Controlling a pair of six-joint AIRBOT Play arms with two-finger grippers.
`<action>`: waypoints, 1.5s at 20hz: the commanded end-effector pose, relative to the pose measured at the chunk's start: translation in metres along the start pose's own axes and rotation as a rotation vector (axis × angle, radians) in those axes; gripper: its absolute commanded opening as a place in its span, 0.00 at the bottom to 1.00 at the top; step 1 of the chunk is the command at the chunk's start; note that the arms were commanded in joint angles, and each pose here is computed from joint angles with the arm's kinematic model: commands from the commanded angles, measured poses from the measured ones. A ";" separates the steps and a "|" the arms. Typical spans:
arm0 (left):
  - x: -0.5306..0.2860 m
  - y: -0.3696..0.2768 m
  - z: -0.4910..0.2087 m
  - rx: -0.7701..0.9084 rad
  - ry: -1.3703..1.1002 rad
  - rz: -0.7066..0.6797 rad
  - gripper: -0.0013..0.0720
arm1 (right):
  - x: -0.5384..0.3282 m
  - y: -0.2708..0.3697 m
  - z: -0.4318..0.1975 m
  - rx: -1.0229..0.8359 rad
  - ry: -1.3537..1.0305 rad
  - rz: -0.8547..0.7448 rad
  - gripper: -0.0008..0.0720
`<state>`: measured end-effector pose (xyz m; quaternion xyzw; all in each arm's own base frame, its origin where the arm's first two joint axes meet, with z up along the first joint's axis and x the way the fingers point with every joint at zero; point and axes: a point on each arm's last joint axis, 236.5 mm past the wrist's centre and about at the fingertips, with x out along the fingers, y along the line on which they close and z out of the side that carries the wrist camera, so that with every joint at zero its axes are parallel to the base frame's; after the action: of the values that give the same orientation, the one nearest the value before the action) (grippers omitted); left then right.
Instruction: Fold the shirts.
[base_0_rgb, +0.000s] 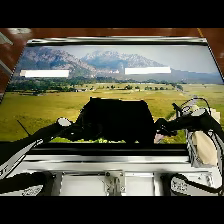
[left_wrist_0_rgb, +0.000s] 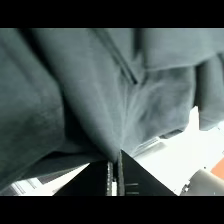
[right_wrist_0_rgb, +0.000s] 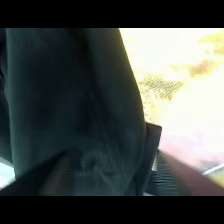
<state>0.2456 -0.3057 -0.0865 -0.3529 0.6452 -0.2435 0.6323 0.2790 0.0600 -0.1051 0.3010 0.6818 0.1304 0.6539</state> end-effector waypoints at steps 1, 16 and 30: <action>-0.009 -0.011 0.008 0.061 -0.043 -0.017 0.07 | 0.008 0.010 0.006 0.052 -0.005 0.068 0.51; -0.461 -0.289 0.018 0.713 -1.159 -0.382 0.07 | -0.372 0.285 0.014 -0.745 -1.083 0.092 0.10; -0.416 -0.260 -0.061 0.785 -0.754 -0.110 0.07 | -0.436 0.287 -0.079 -0.730 -1.221 -0.123 0.10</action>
<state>0.2053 -0.1627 0.4389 -0.2281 0.1096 -0.3744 0.8921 0.2552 0.0734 0.4430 0.0624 0.0812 0.1759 0.9791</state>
